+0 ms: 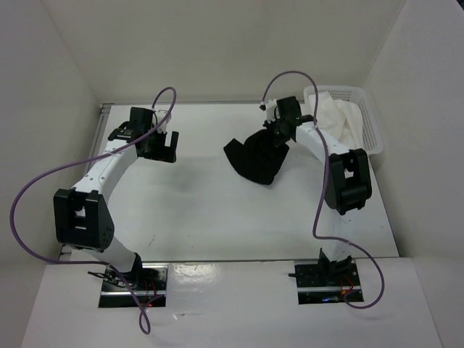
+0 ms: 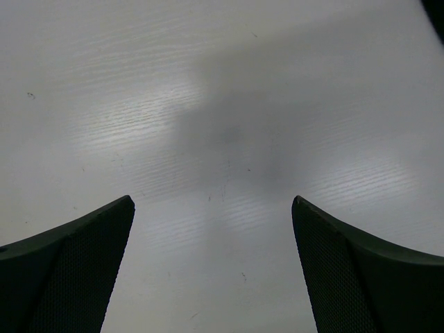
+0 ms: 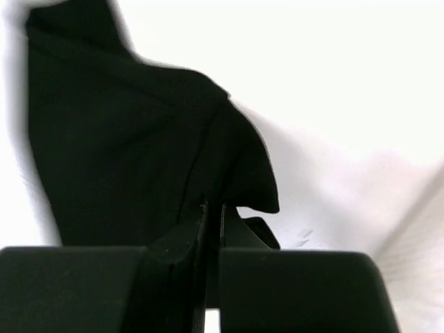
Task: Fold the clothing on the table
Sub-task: Flatten the skirt out
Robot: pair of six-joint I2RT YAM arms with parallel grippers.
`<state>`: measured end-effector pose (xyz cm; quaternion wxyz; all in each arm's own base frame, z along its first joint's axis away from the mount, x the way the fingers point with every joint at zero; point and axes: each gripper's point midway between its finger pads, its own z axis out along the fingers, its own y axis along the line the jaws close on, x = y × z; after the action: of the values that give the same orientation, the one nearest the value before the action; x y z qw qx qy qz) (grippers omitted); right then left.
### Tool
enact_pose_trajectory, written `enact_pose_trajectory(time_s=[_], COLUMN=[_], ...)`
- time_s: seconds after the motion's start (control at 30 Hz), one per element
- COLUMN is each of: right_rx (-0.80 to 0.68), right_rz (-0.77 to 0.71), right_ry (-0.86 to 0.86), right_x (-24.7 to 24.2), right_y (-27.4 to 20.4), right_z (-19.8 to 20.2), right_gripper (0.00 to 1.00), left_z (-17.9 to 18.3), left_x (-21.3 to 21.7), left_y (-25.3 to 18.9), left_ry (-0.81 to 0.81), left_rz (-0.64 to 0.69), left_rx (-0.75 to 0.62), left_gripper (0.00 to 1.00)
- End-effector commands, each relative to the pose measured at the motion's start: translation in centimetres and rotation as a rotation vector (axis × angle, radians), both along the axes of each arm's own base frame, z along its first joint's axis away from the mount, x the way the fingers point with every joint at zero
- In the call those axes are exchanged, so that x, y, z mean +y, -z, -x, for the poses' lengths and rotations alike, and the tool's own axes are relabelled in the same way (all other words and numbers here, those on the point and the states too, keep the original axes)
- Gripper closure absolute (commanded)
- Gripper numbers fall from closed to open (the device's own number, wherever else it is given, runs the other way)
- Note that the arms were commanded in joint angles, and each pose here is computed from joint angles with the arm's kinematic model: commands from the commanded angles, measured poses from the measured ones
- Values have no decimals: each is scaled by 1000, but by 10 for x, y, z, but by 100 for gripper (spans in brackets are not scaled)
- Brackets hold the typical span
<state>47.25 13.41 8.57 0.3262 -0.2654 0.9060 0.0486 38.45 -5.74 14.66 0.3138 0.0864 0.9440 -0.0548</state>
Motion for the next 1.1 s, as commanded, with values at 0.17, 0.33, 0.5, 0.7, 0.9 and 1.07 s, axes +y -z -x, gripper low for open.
enact_pose_trajectory(time_s=[0.17,0.33,0.5,0.7,0.9,1.07], right_rx=[-525,-349,-181,-94,-133,-135], right_rz=[-314,-404,-113,60,57,45], right_ry=[-132,-333,-618,-637,-528,-414], right_x=[75,144,212,191,159,129], right_y=[-289,-259,-139,-59,-60,-57], right_z=[-5,52,158,182,150,122], right_gripper=[100,92,1,1,1,1], left_z=[-4,-4,-4,-2,0,-2], left_x=[1,1,1,1,-5,-25], left_y=[-3,4,4,5,16,56], left_ry=[-15,-15,-7,-7,13,63], left_rz=[6,4,-2,-3,22,15], left_rx=[-26,-8,-9,0,34,123], left_gripper=[0,0,0,0,0,4])
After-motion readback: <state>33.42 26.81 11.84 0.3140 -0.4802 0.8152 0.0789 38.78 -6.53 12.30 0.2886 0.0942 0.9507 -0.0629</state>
